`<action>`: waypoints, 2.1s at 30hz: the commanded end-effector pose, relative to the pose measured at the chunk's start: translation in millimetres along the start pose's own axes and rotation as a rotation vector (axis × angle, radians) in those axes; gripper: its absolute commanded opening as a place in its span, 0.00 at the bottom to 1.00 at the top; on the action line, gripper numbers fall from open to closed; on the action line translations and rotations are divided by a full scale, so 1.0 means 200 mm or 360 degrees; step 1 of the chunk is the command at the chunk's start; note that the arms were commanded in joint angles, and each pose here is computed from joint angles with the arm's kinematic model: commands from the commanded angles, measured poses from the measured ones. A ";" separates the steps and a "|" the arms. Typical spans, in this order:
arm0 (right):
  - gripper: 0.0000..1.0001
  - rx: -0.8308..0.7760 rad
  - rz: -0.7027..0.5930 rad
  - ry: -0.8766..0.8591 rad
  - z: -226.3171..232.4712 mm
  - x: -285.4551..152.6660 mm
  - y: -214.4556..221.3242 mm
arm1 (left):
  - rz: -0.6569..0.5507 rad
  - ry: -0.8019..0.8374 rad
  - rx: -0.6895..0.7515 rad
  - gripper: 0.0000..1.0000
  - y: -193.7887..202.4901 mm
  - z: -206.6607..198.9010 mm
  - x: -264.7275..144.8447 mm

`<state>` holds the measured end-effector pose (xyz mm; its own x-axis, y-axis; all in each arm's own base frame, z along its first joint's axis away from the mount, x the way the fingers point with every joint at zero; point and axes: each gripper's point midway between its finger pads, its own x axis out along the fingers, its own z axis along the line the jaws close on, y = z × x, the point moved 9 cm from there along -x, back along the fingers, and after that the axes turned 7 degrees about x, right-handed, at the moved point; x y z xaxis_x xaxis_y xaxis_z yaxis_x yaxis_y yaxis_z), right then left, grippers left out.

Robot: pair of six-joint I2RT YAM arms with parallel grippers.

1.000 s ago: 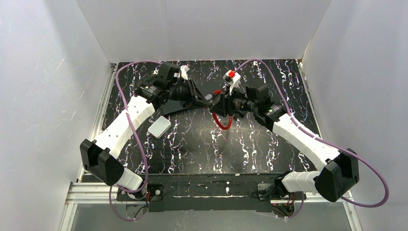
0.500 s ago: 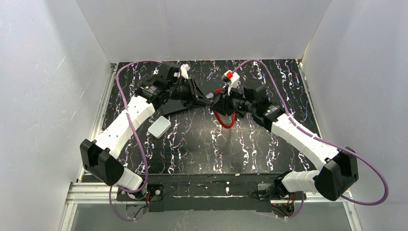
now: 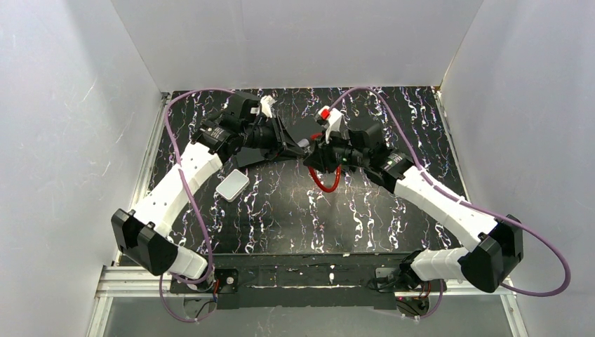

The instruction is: Unlock with the key

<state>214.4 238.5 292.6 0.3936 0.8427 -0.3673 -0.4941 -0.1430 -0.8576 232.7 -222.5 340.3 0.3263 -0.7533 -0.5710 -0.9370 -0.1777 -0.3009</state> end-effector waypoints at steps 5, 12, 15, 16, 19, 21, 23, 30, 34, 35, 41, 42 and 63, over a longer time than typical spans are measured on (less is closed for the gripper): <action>0.01 -0.0103 0.0055 -0.0134 0.15 -0.07 0.06 | -0.0223 0.0052 0.0180 0.00 -0.06 -0.10 -0.14; 0.01 -0.0123 0.0087 -0.0099 0.13 -0.08 0.07 | -0.0243 0.0027 0.0193 0.00 -0.05 -0.08 -0.19; 0.01 -0.0151 0.0100 -0.0060 0.13 -0.09 0.07 | -0.0244 0.0016 0.0193 0.00 -0.04 -0.07 -0.19; 0.01 -0.0162 0.0106 -0.0038 0.12 -0.10 0.07 | -0.0255 0.0012 0.0202 0.00 -0.03 -0.06 -0.20; 0.01 -0.0199 0.0124 0.0040 0.10 -0.14 0.08 | -0.0301 -0.0044 0.0231 0.00 -0.01 -0.04 -0.24; 0.01 -0.0251 0.0142 0.0082 0.09 -0.18 0.10 | -0.0343 -0.0134 0.0237 0.00 0.01 0.00 -0.26; 0.01 -0.0294 0.0174 0.0126 0.08 -0.22 0.13 | -0.0388 -0.0247 0.0232 0.00 0.03 0.06 -0.28; 0.01 -0.0351 0.0328 0.0258 0.03 -0.36 0.28 | -0.0533 -0.0687 0.0117 0.00 0.19 0.34 -0.36; 0.01 -0.0357 0.0359 0.0331 0.01 -0.40 0.32 | -0.0633 -0.0805 0.0019 0.00 0.26 0.45 -0.39; 0.01 -0.0348 0.0375 0.0327 0.01 -0.39 0.34 | -0.0630 -0.0794 0.0002 0.00 0.28 0.47 -0.37; 0.01 -0.0250 0.0486 0.0281 -0.01 -0.32 0.44 | -0.0492 -0.0771 -0.0133 0.00 0.36 0.59 -0.25; 0.01 -0.0235 0.0492 0.0277 -0.02 -0.31 0.45 | -0.0480 -0.0769 -0.0151 0.00 0.38 0.61 -0.24; 0.01 0.0162 0.0426 0.0371 -0.12 -0.05 0.69 | -0.0046 -0.0883 -0.0491 0.00 0.47 0.91 0.09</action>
<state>154.6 191.4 178.8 0.3489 0.6499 -0.6752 -0.6211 -0.3792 -0.6859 167.9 -134.8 167.5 0.3031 -0.2917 -0.9072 -0.8957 -0.4121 -0.1668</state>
